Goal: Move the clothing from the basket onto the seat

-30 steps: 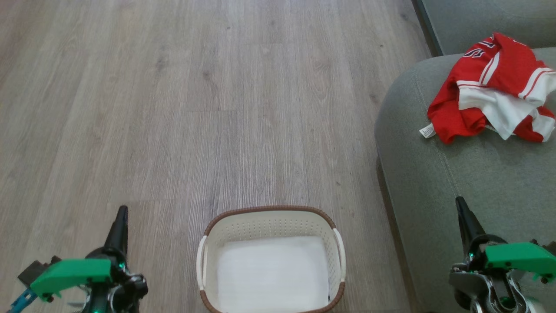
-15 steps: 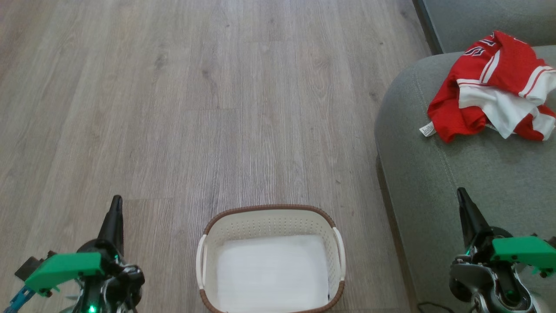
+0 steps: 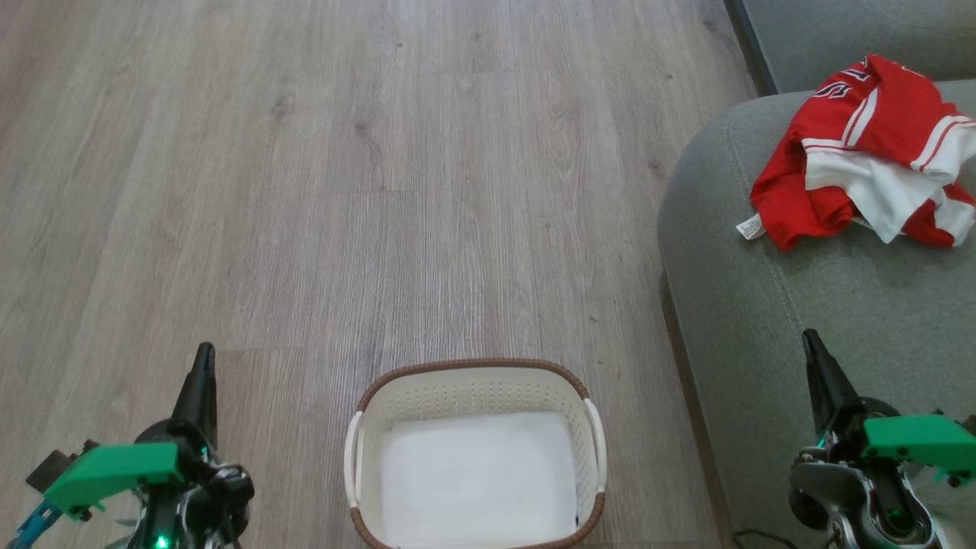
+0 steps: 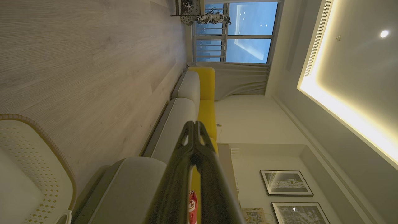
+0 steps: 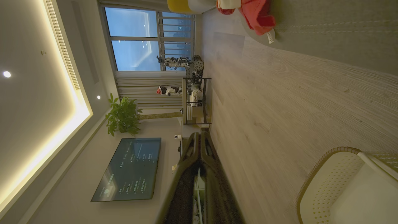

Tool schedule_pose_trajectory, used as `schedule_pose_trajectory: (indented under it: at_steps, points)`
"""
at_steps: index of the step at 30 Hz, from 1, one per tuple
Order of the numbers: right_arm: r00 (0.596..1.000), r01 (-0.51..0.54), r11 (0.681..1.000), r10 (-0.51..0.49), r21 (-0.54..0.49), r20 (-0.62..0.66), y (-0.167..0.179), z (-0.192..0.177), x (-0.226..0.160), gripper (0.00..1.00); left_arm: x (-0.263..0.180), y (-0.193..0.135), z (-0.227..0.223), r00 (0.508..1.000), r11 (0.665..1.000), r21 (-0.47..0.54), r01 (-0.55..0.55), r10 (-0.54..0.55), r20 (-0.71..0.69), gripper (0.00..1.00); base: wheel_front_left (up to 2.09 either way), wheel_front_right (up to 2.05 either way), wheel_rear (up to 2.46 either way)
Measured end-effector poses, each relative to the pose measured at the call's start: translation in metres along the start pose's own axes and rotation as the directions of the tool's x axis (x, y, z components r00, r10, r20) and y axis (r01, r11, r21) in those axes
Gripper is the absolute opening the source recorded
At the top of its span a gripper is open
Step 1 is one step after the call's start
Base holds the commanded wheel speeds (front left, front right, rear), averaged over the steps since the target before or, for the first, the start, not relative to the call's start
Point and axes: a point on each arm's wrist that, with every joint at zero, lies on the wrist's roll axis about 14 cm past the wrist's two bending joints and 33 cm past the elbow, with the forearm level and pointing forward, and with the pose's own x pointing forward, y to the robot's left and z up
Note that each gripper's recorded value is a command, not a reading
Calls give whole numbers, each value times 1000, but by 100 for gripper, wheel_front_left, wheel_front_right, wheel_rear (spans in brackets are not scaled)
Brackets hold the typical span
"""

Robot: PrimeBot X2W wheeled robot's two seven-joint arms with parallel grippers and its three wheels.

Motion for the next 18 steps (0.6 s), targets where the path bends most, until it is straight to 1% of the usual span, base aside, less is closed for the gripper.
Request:
schedule_pose_trajectory:
  at_steps: [18]
  points:
    - [1000, 0, 1000, 0, 0, 0, 0, 0, 0, 0, 0, 0, 0, 1000, 1000, 0, 0, 0, 0, 0, 0, 0, 0]
